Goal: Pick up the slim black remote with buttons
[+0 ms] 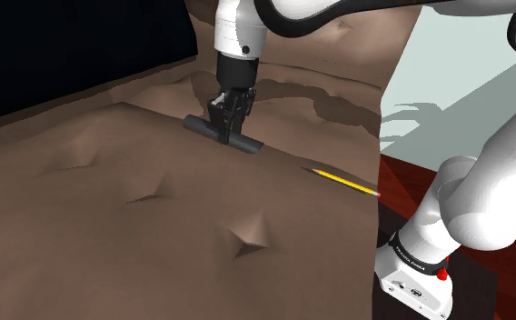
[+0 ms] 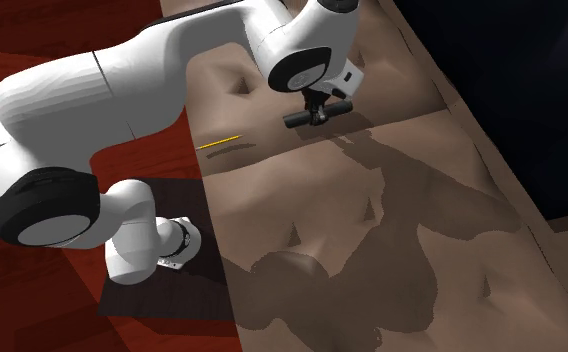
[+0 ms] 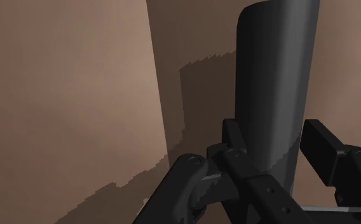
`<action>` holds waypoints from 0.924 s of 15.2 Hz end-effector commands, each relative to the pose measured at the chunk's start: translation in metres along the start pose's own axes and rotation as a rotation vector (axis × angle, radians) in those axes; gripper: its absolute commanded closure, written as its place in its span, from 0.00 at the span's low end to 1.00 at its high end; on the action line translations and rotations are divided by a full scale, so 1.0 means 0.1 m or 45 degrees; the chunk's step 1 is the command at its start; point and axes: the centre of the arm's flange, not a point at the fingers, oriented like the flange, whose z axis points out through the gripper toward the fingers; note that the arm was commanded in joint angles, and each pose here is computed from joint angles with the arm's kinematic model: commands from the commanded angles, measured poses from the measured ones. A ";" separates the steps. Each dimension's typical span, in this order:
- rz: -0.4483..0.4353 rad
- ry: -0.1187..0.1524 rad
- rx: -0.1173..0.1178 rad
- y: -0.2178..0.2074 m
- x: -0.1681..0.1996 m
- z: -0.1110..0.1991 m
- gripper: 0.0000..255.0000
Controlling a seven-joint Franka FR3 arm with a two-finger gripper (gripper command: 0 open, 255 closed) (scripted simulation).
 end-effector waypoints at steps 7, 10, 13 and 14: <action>-0.001 -0.004 0.000 -0.01 0.01 -0.03 1.00; -0.001 -0.004 0.000 -0.02 0.01 -0.19 1.00; -0.001 -0.004 0.000 -0.03 0.01 -0.35 1.00; -0.001 -0.004 0.000 -0.04 0.01 -0.40 1.00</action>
